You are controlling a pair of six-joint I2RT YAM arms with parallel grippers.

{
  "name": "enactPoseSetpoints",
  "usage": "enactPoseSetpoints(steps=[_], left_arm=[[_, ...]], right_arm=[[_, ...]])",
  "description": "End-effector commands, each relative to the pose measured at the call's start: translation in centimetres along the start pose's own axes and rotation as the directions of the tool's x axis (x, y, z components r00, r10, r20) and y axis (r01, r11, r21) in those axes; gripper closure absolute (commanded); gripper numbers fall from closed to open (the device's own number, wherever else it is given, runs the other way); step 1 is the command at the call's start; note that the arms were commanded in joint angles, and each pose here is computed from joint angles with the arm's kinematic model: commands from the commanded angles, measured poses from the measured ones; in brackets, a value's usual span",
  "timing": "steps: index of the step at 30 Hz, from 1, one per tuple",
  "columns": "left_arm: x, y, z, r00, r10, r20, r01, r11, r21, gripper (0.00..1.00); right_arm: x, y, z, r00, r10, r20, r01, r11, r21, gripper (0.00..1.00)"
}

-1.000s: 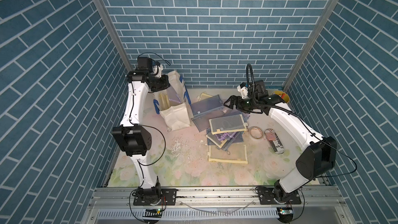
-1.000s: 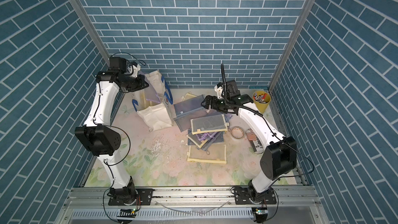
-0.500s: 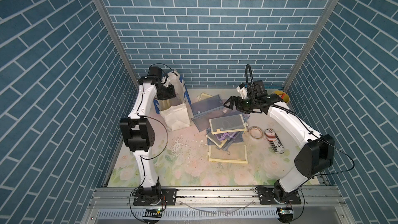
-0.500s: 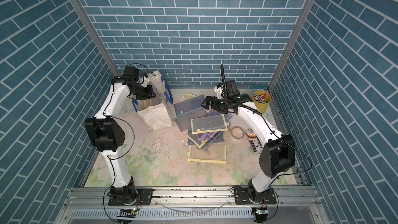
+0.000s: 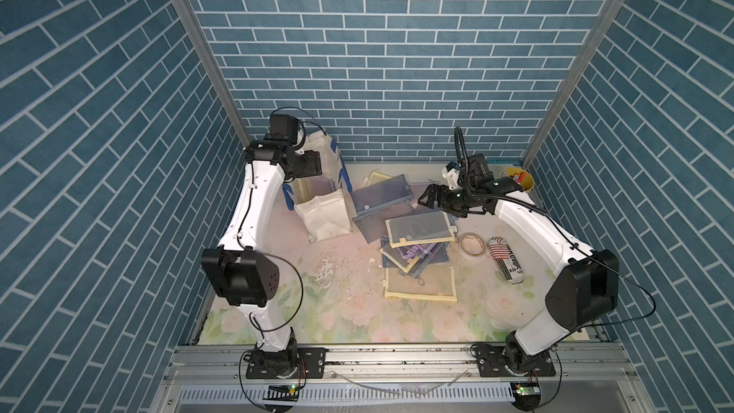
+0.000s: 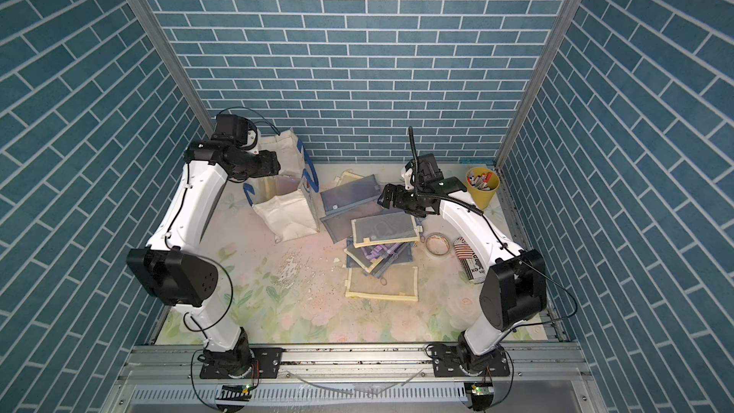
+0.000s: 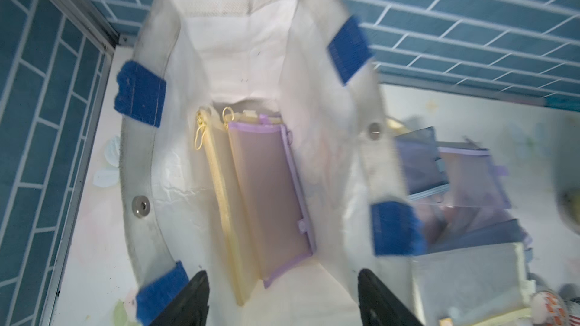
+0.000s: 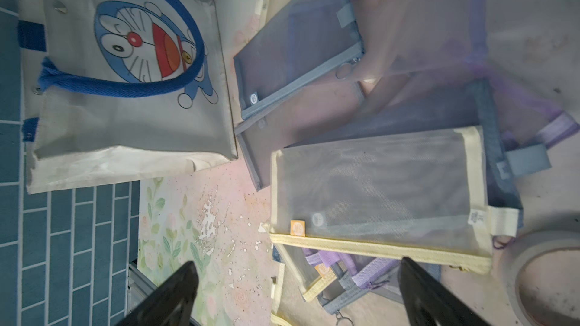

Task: Put the pencil pouch into the canvas bag
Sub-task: Place the pencil pouch in the canvas bag, then adjust the pencil pouch in the pencil pouch.

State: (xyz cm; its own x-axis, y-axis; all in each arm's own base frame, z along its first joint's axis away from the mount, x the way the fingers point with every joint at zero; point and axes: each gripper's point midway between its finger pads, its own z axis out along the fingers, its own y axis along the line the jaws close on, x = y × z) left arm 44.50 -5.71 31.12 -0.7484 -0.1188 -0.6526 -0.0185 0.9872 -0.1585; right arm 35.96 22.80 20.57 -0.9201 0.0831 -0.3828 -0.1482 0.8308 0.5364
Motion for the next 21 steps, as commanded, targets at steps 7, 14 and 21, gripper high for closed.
enactPoseSetpoints(steps=[7,14,21], left_arm=[[7.0,-17.3,-3.1,0.974,0.225,-0.020,-0.204,0.912,0.355,0.22],[13.7,-25.6,2.2,0.949,0.258,-0.181,-0.121,0.828,0.547,0.13],[16.2,-27.2,9.8,0.922,0.217,-0.320,0.001,0.826,0.564,0.13]], right_arm=[[5.7,-4.1,2.3,0.969,0.201,-0.141,-0.202,0.979,0.010,0.02],[7.3,-5.2,5.0,0.967,0.211,-0.144,-0.220,0.974,-0.052,0.02],[7.4,-6.7,7.6,0.963,0.228,-0.143,-0.236,0.971,-0.043,0.02]])
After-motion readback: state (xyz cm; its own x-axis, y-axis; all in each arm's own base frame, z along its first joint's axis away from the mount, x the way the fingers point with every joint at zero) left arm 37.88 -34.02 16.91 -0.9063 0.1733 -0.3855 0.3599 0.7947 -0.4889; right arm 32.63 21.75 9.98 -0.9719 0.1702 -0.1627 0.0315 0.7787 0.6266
